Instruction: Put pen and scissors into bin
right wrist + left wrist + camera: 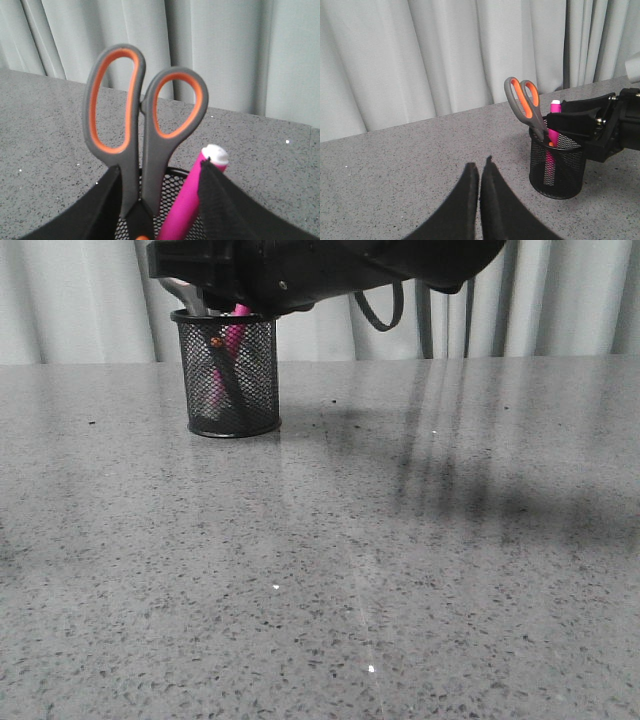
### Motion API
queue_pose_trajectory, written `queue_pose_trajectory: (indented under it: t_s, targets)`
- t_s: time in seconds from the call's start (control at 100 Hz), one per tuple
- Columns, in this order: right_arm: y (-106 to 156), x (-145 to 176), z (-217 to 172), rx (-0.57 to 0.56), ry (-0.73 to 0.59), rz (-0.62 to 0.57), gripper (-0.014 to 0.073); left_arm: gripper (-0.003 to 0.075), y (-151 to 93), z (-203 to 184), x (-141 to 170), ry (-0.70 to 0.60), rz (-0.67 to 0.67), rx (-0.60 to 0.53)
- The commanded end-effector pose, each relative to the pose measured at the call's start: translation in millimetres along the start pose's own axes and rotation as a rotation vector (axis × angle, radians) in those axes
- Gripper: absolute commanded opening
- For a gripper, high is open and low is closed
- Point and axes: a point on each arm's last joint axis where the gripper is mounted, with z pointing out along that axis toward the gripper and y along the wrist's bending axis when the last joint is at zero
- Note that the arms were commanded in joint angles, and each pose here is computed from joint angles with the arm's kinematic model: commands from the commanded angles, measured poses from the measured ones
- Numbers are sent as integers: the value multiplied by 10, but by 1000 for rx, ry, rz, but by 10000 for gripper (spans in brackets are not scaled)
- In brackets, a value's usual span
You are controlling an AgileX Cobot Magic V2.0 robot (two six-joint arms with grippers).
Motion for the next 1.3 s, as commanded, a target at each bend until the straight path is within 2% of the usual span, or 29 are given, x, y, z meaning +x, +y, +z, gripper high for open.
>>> queue_pose_trajectory:
  t_s: [0.0,0.2,0.33,0.51,0.64,0.81,0.92,1.04,1.29]
  targets:
    - [-23,-507,-157,16,-204,-1,327,-19,39,-30,-120,-63,-28,-39]
    - [-61,-936,-416,23,-327,11,309,-19,39,-30,-120,-63,-28,-39]
    - [-91,-1319,-728,23,-397,-38,174,-19,39,-30,-120,-63,-26,-39]
    - [-257,-1661,-1227,14,-366,-93,-76,-19,43,-30,-114,-56,1,-45]
    - [-477,-1702,-1671,66,-382,-96,-68,-19,35,-76,-126,-70,12,-49]
    - [-730,-1430,-2312,159,-384,-106,-68,-19,-5,-201,-3,-94,5,-62]
    - [-827,-1113,-2731,224,-386,-144,-68,-19,-7,-331,178,-146,-14,-129]
    - [-852,-725,-3097,250,-374,-146,-69,-19,-12,-475,428,-201,-16,-209]
    - [-829,43,-3536,243,-356,-145,-69,-19,-118,-681,855,-273,-62,-219]
